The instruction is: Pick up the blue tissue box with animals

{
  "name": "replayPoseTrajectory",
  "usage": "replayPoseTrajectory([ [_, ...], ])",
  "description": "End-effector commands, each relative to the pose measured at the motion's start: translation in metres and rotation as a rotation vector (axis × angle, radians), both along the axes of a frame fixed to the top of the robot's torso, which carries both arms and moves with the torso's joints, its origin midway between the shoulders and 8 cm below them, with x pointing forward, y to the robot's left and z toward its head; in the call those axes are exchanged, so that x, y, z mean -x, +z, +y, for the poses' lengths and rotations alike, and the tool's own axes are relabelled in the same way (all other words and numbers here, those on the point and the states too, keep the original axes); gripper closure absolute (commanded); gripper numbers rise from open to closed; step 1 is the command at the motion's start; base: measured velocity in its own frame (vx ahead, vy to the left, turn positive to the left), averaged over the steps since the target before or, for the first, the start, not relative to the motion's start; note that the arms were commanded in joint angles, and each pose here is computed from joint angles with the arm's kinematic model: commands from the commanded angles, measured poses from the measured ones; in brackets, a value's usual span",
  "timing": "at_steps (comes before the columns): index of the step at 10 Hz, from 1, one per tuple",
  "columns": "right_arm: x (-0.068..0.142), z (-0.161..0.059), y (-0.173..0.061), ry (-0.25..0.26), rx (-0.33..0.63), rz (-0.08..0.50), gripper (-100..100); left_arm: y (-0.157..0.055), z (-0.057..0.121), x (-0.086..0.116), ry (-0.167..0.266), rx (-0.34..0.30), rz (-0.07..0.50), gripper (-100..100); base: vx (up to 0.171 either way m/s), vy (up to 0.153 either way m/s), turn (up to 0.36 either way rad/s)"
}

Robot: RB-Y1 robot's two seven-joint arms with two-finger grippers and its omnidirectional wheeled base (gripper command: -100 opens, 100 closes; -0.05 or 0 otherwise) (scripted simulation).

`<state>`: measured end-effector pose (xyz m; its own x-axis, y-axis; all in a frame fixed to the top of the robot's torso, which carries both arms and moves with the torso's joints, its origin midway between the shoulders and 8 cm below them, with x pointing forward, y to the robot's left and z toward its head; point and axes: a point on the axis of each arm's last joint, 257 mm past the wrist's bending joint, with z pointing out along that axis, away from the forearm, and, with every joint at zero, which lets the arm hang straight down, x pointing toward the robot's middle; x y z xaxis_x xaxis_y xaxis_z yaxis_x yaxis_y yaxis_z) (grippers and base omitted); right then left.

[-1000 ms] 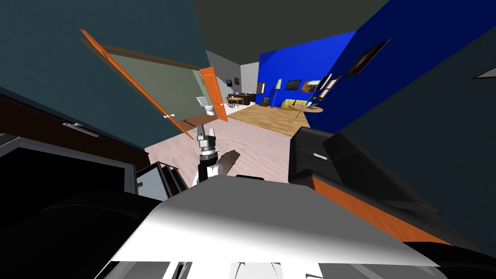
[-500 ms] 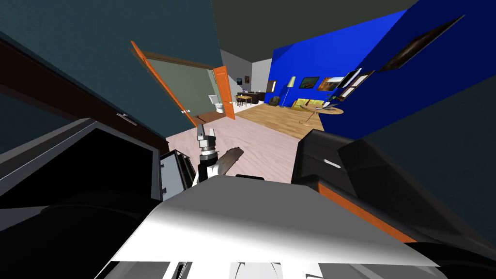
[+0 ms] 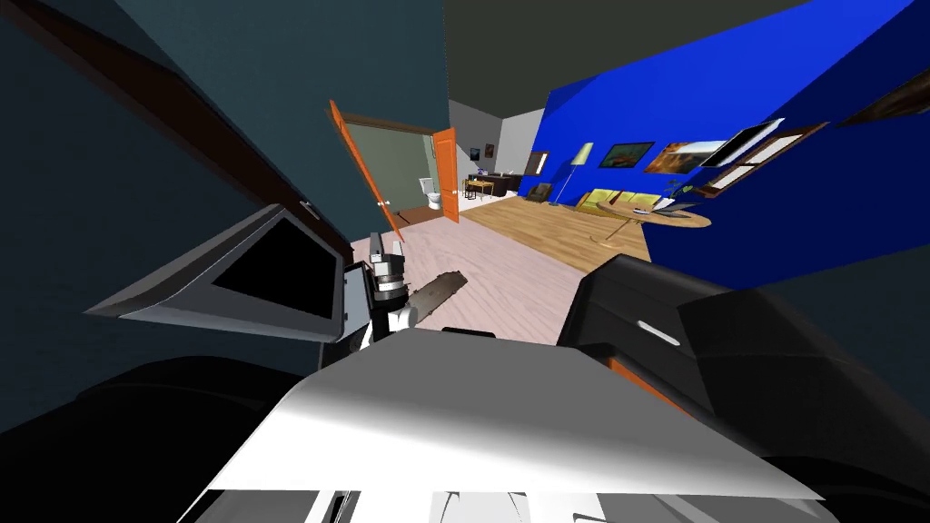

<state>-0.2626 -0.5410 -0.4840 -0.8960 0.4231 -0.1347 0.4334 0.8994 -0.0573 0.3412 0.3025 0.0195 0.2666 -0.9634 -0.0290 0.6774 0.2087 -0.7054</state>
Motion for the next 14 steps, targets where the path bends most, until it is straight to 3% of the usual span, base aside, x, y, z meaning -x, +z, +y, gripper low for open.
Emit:
replayPoseTrajectory([
  [1,0.008,0.002,0.003,-0.053,0.02,0.008,-100,0.0,0.0,0.0,0.0,0.0,0.0,0,-0.13,0.002,0.397],
  [3,-0.007,0.011,-0.002,-0.047,0.0,-0.018,-100,0.0,0.0,0.0,0.0,0.0,0.0,0,-0.042,-0.004,0.015],
  [4,0.014,0.026,-0.001,-0.121,0.011,0.004,-100,0.0,0.0,0.0,0.0,0.0,0.0,0,-0.108,-0.002,0.339],
  [5,0.001,0.032,-0.005,-0.135,0.001,-0.021,-100,0.0,0.0,0.0,0.0,0.0,0.0,0,-0.146,-0.004,0.394],
  [6,0.022,0.047,-0.003,-0.197,0.009,0.005,-100,0.0,0.0,0.0,0.0,0.0,0.0,0,-0.198,-0.001,0.453],
  [8,0.01,0.054,-0.006,-0.226,-0.001,-0.018,-100,0.0,0.0,0.0,0.0,0.0,0.0,0,-0.13,0.002,0.288],
  [9,0.033,0.07,-0.002,-0.299,0.009,0.013,-100,0.0,0.0,0.0,0.0,0.0,0.0,0,-0.124,0.033,0.383],
  [10,0.028,0.072,-0.004,-0.323,0.008,0.007,-100,0.0,0.0,0.0,0.0,0.0,0.0,0,-0.141,0.044,0.425],
  [12,0.018,0.077,-0.006,-0.32,-0.006,-0.01,-100,0.0,0.0,0.0,0.001,0.0,0.001,0,-0.033,0.009,0.001],
  [13,0.038,0.092,-0.003,-0.398,0.004,0.018,-100,0.0,0.0,0.0,0.001,0.0,0.001,0,-0.095,0.033,0.358],
  [14,0.04,0.095,-0.002,-0.42,0.005,0.026,-100,0.0,0.0,0.0,0.0,0.0,0.0,0,-0.135,0.046,0.451],
])
